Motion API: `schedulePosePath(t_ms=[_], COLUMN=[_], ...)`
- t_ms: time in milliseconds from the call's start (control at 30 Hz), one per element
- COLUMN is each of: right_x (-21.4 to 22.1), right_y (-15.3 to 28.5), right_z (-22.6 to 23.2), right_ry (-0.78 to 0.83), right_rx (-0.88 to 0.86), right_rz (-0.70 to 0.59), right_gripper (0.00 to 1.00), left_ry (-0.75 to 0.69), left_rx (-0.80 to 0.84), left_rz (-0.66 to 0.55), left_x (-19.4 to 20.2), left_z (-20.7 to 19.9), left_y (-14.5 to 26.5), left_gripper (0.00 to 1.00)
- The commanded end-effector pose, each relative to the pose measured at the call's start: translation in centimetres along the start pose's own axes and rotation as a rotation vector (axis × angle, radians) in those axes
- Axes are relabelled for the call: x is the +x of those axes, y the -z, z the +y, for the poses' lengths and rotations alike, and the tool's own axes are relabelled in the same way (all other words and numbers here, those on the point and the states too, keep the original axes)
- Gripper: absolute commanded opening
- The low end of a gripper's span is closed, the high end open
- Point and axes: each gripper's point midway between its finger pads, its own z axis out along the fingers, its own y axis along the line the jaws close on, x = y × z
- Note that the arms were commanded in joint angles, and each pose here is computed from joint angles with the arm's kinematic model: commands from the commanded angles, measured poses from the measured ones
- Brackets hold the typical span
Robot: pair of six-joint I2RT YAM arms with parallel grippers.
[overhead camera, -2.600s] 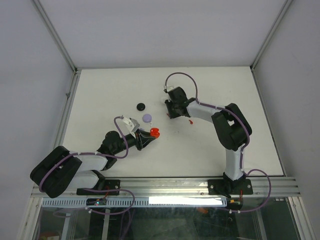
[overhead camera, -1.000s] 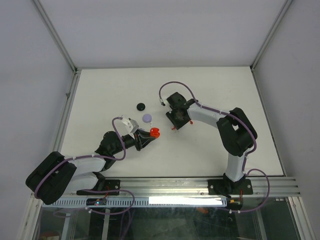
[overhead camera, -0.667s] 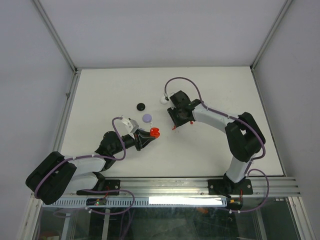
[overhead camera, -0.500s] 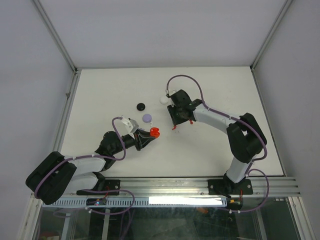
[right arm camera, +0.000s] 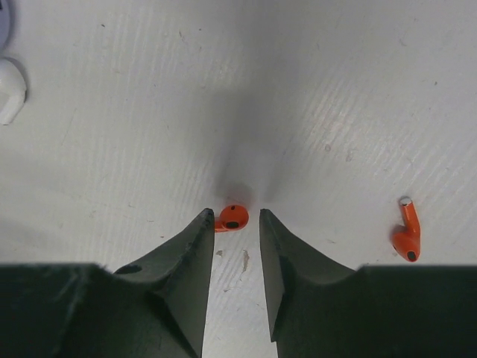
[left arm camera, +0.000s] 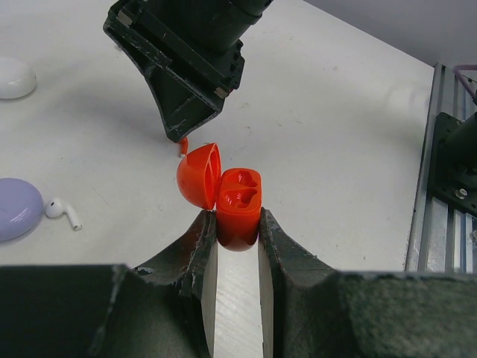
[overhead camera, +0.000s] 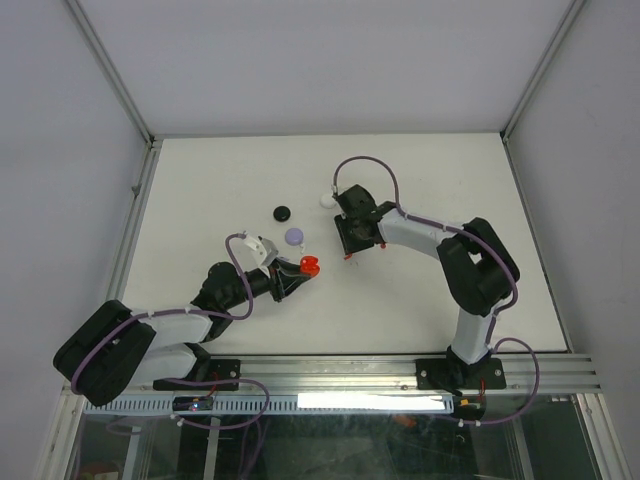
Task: Insert the wireless bluetooth earbuds into the charging case
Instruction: Pick up the earbud from the center of the board.
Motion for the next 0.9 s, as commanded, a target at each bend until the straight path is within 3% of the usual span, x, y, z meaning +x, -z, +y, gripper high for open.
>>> schedulePosePath(t_ms=[0, 400, 533, 700, 867], right_x=[-0.9, 0.8, 1.0, 0.8, -1.0], right_y=[-0.5, -1.0, -1.1, 0.2, 4.2], right_z=[0.2, -0.2, -0.3, -0.2, 0.3], right_ry=[-0.017, 0.013, 0.022, 0.043, 0.072], right_rx=[0.012, 0.048, 0.05, 0.06, 0.075], right_rz=[-0.039, 0.017, 0.023, -0.016, -0.13], right_gripper=[0.33, 0.3, 0.23, 0.15, 0.14], left_ry=[-0.031, -0.029, -0.028, -0.027, -0.048], left_rx=[0.011, 0.015, 0.027, 0.048, 0.028], left_rz=[-0.068, -0.068, -0.073, -0.084, -0.088], left_x=[-2.0, -2.2, -2.3, -2.9, -3.0], left_z=[0.0, -0.1, -0.2, -0.5, -0.1], left_y=[-0.4, -0.6, -0.8, -1.0, -1.0], left_gripper=[0.0, 0.0, 0.0, 0.0, 0.0])
